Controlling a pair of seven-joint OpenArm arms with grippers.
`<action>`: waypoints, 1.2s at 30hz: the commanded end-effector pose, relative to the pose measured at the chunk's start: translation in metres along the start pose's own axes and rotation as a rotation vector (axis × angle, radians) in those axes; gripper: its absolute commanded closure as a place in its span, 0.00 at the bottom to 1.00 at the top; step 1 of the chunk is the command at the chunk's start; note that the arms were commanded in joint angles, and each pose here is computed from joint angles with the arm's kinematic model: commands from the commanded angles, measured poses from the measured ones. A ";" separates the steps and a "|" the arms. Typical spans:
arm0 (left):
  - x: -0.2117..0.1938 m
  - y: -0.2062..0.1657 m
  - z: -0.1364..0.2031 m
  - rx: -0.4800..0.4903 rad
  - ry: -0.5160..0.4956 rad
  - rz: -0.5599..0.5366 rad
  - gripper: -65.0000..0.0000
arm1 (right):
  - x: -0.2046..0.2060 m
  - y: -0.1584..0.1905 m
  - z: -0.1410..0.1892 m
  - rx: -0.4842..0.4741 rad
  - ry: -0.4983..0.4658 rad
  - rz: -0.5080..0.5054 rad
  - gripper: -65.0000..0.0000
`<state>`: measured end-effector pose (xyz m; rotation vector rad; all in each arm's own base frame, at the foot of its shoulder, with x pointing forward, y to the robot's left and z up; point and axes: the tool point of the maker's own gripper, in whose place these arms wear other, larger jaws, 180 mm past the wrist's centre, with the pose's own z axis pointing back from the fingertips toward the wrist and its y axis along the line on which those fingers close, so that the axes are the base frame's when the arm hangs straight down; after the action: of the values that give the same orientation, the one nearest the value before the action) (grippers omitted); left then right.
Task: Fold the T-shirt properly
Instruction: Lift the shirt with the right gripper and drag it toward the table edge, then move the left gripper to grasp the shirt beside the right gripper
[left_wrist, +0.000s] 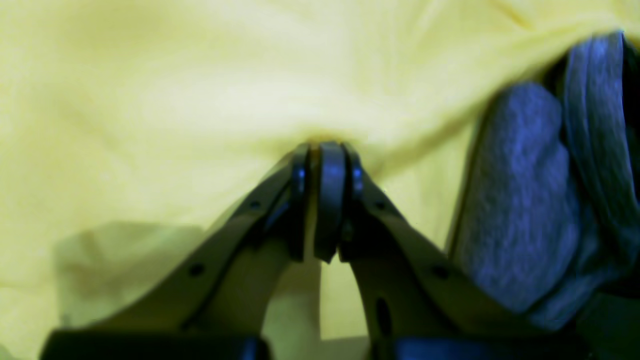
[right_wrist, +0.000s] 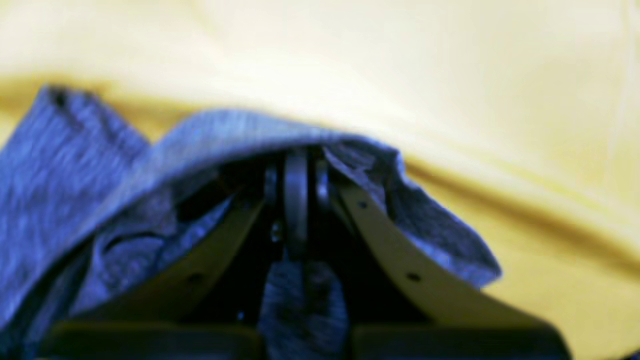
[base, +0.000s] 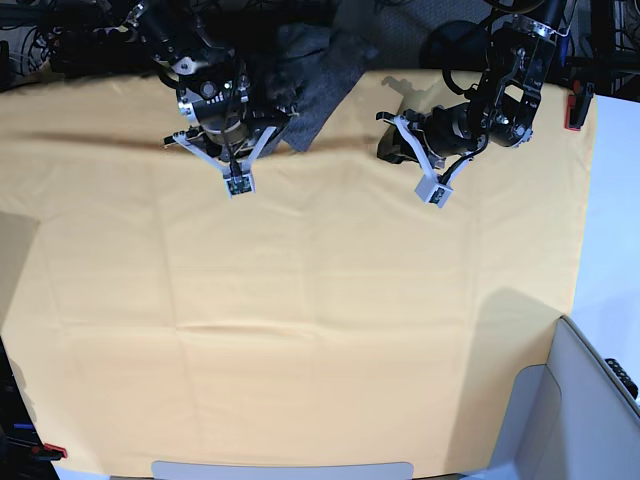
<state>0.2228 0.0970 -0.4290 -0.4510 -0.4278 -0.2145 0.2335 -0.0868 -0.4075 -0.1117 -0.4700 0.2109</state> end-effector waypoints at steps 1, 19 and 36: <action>-0.024 0.026 0.004 0.112 0.104 -0.008 0.94 | -0.014 -0.022 -0.014 -0.075 0.055 0.006 1.00; -0.018 0.029 0.024 0.130 0.116 -0.054 0.93 | -0.007 -0.005 -0.035 -0.052 0.063 0.063 1.00; -0.007 -0.083 0.052 -0.264 0.158 0.053 0.64 | -0.015 -0.002 -0.035 -0.047 0.078 0.064 1.00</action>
<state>0.1783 0.0511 -0.3628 -0.6761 -0.2505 -0.2443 0.2725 -0.0810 -0.4130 -0.1801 -0.5930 0.2679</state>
